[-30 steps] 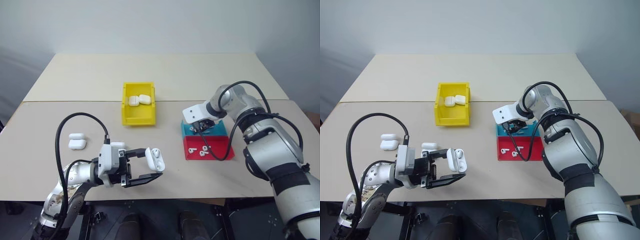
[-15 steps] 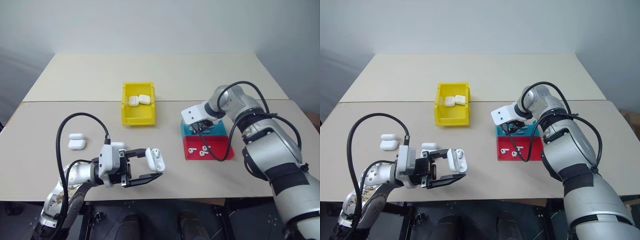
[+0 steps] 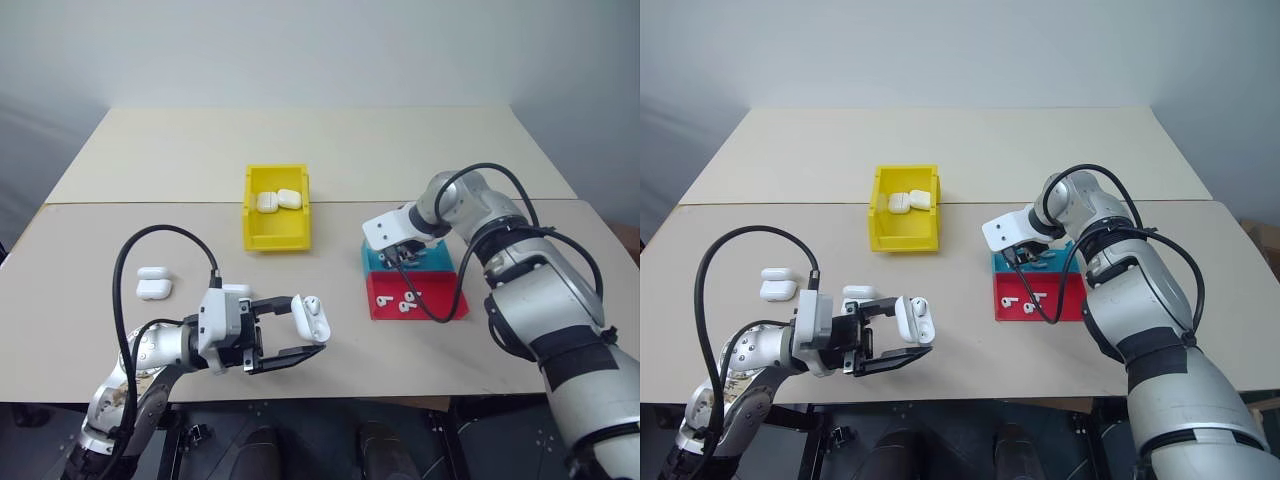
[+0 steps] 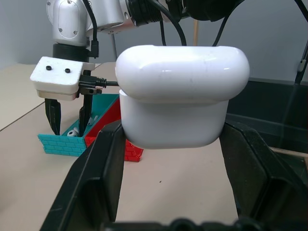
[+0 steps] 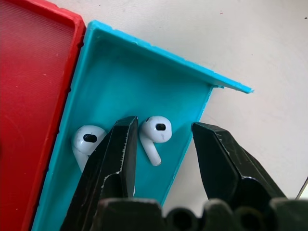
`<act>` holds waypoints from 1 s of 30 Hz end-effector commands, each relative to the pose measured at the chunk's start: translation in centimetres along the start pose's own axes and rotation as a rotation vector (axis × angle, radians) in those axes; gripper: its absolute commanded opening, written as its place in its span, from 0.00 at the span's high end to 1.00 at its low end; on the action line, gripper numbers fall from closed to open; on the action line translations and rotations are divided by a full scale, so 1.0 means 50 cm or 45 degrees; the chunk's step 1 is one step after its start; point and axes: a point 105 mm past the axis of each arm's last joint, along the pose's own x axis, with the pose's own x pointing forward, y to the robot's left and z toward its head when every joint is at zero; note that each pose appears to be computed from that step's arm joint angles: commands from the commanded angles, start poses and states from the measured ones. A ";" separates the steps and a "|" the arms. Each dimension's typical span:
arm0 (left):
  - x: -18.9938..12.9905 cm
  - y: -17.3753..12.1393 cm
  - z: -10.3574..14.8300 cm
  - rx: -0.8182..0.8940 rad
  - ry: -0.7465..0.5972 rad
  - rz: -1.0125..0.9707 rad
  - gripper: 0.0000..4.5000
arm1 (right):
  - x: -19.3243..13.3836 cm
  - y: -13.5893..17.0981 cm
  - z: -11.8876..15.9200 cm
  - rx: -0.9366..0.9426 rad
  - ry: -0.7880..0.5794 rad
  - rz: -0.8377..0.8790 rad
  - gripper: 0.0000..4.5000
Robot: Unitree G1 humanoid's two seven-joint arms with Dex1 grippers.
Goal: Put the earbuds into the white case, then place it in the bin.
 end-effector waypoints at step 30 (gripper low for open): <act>0.010 0.000 0.022 0.068 -0.044 -0.016 0.40 | -0.050 -0.040 0.009 0.059 -0.059 -0.116 0.86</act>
